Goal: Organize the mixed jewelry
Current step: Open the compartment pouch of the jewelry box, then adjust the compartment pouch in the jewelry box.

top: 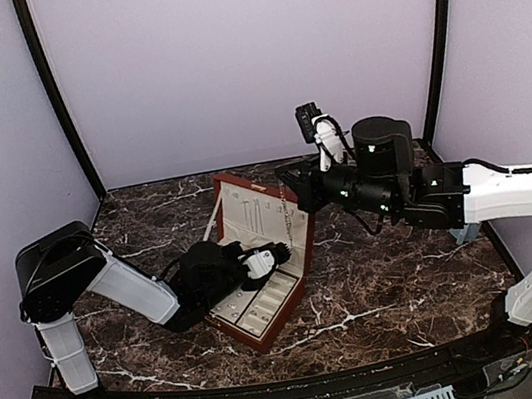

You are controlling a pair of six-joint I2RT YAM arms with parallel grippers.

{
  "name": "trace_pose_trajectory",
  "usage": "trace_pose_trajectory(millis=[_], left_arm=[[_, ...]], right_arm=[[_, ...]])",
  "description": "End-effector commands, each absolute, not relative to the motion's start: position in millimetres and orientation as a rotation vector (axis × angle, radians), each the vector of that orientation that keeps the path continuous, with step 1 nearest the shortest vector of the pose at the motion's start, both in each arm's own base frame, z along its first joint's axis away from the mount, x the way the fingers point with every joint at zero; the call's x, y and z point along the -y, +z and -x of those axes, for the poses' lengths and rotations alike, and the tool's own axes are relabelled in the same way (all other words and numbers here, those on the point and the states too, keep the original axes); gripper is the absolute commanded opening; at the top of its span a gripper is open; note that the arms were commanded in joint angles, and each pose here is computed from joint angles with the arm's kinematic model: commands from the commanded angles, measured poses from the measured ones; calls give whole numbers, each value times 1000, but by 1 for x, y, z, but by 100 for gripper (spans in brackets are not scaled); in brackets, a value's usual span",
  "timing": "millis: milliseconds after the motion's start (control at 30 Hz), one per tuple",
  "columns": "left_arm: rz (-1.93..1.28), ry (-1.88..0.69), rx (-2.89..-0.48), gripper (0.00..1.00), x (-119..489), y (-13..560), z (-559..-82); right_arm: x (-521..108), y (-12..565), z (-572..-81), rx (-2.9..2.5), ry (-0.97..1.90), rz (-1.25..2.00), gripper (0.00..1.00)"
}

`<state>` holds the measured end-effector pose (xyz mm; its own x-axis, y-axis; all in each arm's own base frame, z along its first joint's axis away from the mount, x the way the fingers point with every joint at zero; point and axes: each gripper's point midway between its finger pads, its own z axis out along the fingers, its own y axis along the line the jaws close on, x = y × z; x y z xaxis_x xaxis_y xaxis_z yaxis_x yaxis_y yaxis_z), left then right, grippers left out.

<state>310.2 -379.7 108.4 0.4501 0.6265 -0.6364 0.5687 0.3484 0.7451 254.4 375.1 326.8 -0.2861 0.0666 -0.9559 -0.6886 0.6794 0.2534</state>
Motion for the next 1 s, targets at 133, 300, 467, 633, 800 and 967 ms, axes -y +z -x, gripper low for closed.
trace_pose_trajectory(millis=[133, 300, 467, 633, 800, 967], left_arm=[[-1385, 71, -1224, 0, 377, 88, -300], [-1368, 88, -1214, 0, 377, 95, -303], [-1313, 62, -1196, 10, 375, 119, -301], [-1303, -58, -1189, 37, 371, 136, -296], [-1337, -118, -1177, 49, 376, 137, -296], [-1374, -126, -1165, 50, 386, 133, -300]], right_arm=[[-381, 339, -273, -1684, 694, 494, 0], [-386, 339, -277, -1679, 671, 507, 0], [-382, 349, -276, -1661, 674, 495, 0], [-375, 351, -273, -1656, 679, 488, 0], [-370, 349, -269, -1653, 690, 482, 0], [-365, 347, -265, -1650, 711, 475, 0]])
